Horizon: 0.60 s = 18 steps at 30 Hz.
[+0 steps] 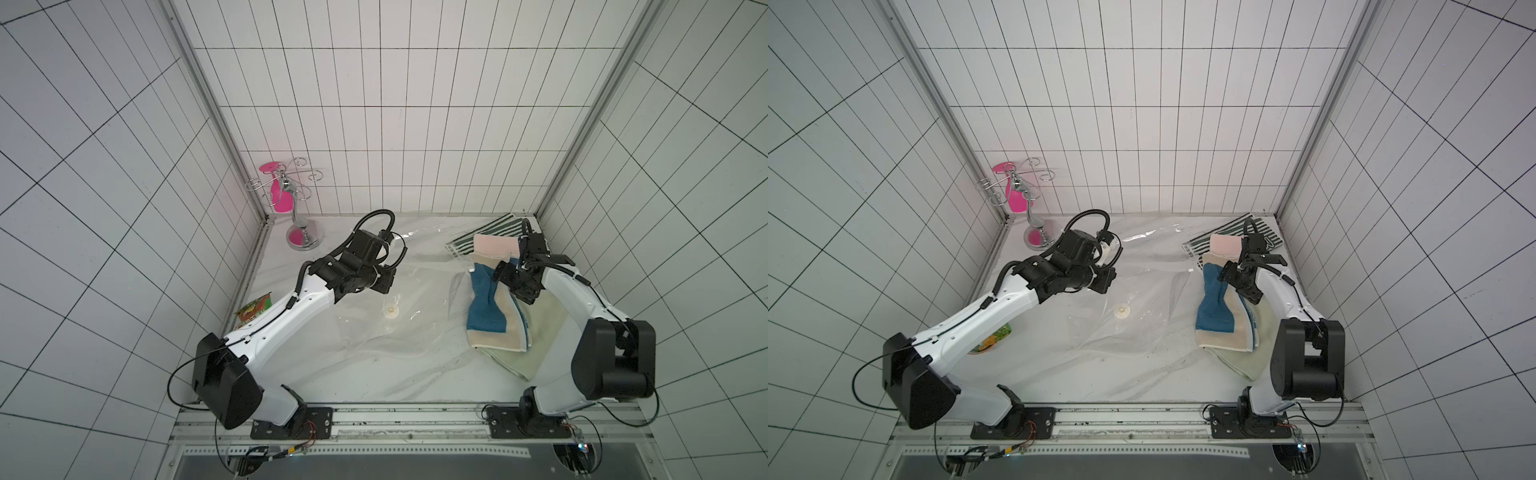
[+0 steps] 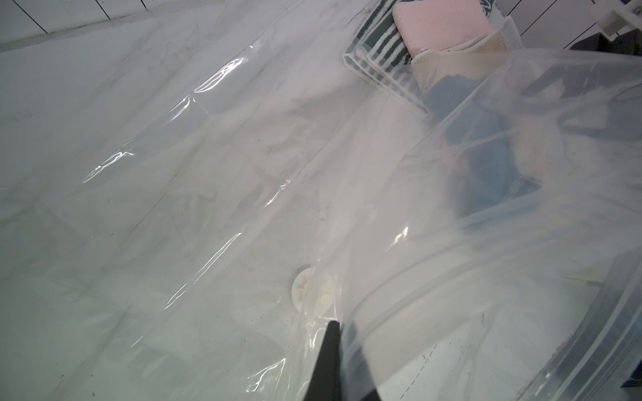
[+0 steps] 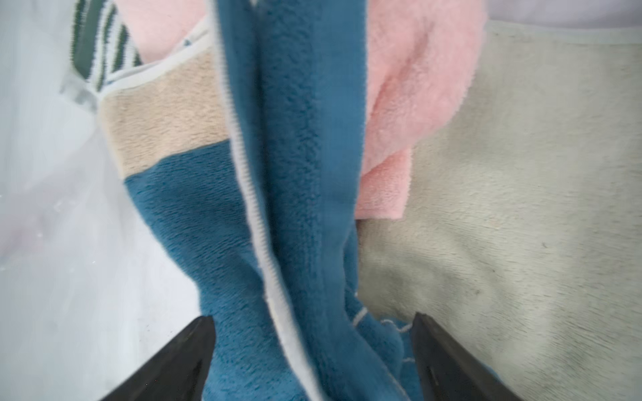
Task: Place the folded towel into the vacuum bag
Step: Pick up the towel from the center of the board.
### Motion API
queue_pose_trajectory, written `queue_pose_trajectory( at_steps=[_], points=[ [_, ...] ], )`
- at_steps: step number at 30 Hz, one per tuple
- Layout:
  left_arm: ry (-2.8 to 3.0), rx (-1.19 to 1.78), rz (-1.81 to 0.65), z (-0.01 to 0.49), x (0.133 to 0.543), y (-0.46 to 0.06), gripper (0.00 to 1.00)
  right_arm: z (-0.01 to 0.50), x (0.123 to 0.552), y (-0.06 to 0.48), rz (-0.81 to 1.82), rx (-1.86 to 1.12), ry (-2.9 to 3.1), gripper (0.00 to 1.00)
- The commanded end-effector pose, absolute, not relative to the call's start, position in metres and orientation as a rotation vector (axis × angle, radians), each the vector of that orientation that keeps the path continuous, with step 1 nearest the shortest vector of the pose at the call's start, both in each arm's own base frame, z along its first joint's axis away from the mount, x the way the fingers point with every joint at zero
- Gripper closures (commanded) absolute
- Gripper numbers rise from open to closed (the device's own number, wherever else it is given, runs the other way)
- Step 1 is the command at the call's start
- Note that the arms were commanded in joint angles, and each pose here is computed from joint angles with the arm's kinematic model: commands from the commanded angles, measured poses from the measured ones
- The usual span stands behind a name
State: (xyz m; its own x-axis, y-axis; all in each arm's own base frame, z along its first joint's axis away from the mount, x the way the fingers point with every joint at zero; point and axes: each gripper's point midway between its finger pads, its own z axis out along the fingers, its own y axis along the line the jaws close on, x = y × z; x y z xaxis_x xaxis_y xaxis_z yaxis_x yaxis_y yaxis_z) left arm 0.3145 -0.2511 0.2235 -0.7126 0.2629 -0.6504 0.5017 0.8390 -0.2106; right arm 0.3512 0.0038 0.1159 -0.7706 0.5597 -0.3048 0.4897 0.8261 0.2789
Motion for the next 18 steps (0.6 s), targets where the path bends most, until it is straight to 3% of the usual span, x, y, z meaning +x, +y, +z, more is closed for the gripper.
queue_pose_trajectory(
  at_steps=[1, 5, 11, 18],
  points=[
    [2.336, 0.530, -0.495, 0.236, 0.323, -0.251, 1.00, 0.124, 0.345, 0.017, 0.386, 0.762, 2.617, 0.12],
    [2.328, 0.535, -0.481, 0.238, 0.323, -0.249, 1.00, 0.125, 0.346, 0.016, 0.370, 0.751, 2.623, 0.10],
    [2.320, 0.550, -0.478, 0.238, 0.323, -0.248, 1.00, 0.120, 0.343, -0.001, 0.209, 0.737, 2.660, 0.01],
    [2.316, 0.598, -0.494, 0.238, 0.320, -0.250, 1.00, 0.102, 0.340, -0.010, 0.110, 0.761, 2.711, 0.01]
  ],
)
